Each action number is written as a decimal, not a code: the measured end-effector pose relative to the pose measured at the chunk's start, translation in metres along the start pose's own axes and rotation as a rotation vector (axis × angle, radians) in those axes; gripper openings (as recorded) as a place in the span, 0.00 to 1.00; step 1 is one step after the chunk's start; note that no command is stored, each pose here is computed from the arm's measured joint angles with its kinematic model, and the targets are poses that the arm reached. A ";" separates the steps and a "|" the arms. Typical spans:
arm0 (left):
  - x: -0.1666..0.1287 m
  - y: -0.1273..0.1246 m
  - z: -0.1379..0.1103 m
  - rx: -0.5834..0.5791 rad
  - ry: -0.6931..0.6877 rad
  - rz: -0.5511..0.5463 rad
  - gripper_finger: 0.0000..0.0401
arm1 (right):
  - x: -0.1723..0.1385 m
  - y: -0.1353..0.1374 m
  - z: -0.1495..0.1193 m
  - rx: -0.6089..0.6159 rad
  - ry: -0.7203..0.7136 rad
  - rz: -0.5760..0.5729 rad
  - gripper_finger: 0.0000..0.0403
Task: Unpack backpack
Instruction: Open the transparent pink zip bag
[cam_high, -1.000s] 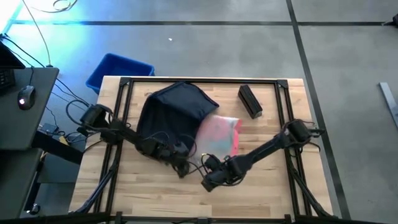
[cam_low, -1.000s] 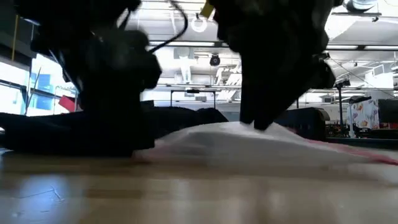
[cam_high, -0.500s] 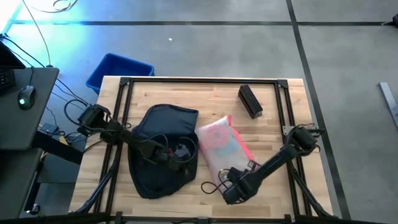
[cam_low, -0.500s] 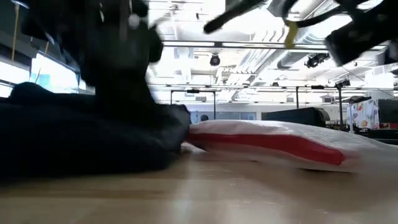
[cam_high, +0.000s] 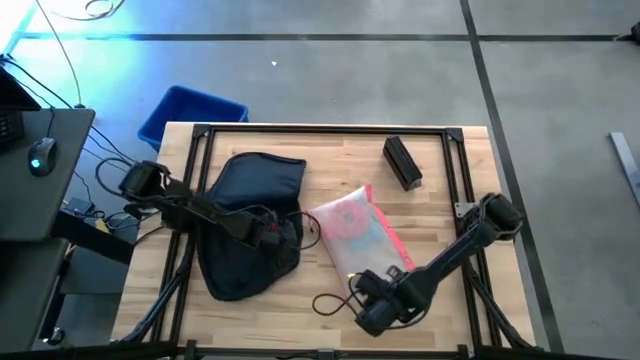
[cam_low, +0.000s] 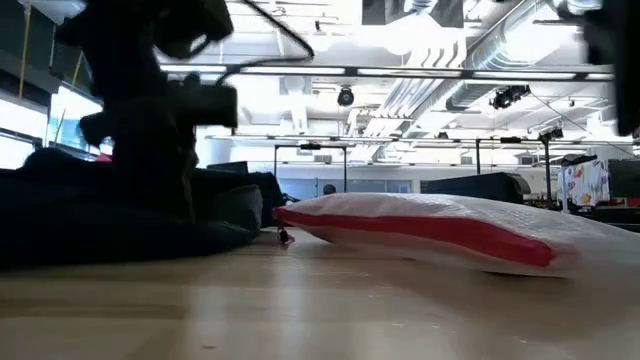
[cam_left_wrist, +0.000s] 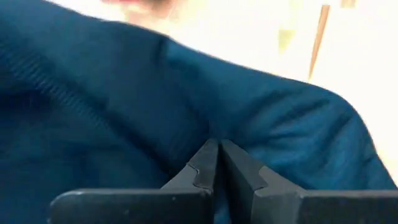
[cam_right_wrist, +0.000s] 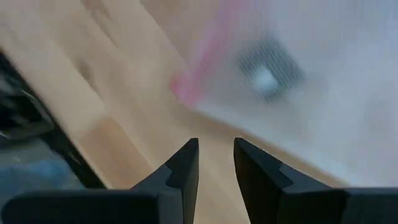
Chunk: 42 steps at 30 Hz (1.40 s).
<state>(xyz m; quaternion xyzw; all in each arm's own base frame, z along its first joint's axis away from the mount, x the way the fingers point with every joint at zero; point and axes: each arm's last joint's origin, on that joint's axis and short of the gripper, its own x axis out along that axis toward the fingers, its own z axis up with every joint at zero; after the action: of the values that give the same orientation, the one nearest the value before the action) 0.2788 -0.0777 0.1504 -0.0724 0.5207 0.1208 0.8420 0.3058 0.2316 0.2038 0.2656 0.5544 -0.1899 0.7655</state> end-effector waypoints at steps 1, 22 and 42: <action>-0.009 0.001 0.006 -0.025 -0.029 0.017 0.00 | 0.003 0.002 0.007 0.005 -0.019 0.021 0.21; -0.017 -0.058 -0.061 -0.114 0.342 -0.004 0.00 | 0.072 -0.013 0.027 -0.155 0.188 -0.095 0.21; -0.050 -0.030 -0.031 -0.040 0.040 0.133 0.00 | 0.032 -0.015 -0.052 -0.122 0.375 -0.282 0.21</action>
<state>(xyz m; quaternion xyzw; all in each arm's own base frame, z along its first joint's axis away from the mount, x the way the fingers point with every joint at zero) 0.2390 -0.1205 0.1816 -0.0568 0.5384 0.1853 0.8201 0.2680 0.2526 0.1581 0.1697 0.7288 -0.2083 0.6298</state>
